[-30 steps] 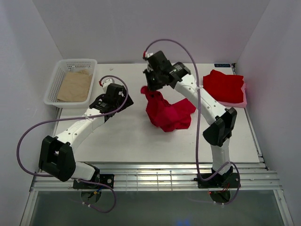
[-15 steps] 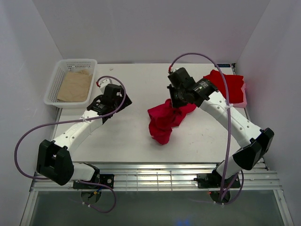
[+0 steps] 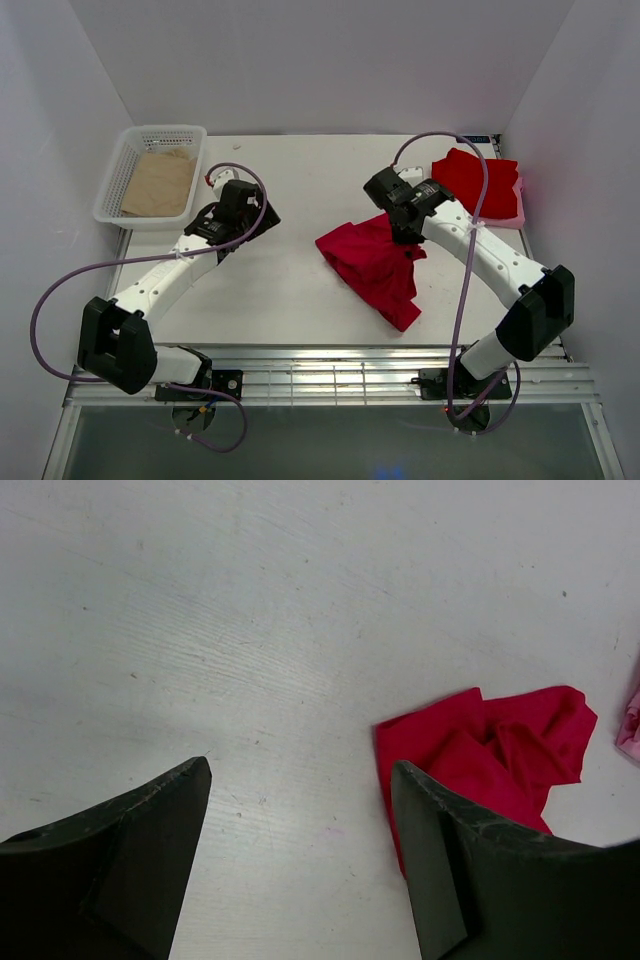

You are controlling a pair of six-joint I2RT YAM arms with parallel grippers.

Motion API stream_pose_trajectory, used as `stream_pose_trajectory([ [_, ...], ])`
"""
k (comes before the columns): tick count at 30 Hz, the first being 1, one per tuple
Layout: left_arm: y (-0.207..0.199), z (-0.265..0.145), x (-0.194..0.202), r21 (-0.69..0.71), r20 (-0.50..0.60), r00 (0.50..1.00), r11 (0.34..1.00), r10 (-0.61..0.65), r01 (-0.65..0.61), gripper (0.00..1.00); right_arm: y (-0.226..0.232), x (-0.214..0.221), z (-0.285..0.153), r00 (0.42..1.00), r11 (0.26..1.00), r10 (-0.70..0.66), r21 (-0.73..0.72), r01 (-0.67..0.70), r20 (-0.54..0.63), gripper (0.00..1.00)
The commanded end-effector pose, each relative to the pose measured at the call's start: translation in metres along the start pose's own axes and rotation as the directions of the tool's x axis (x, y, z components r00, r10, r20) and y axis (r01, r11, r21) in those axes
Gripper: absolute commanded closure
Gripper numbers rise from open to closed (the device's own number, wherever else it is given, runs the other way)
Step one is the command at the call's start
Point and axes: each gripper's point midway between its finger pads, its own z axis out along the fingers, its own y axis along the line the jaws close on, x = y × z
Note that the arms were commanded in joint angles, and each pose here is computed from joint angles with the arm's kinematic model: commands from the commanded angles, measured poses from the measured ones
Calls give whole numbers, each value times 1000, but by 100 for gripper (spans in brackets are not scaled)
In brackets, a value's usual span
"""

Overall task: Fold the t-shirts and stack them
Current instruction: Flatten out the tshirt

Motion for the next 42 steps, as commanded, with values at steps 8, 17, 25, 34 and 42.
stream_pose_trajectory([
  [8,-75,13,26,365,-150,982,930,112,-50,21,-67,21,5,996,961,73,269,-58,-45,92],
  [17,-170,64,75,539,-271,924,838,270,-86,23,-45,65,-15,984,992,103,82,-91,-144,92],
  [25,-227,82,117,605,-288,882,785,373,-134,44,-41,99,-12,965,987,161,59,-152,-205,92],
  [34,-214,114,169,479,-230,808,786,542,-391,51,-40,105,-13,962,984,177,37,-173,-209,92],
  [42,-181,127,171,315,-183,799,804,572,-504,57,-37,112,-14,957,980,196,2,-200,-215,92],
])
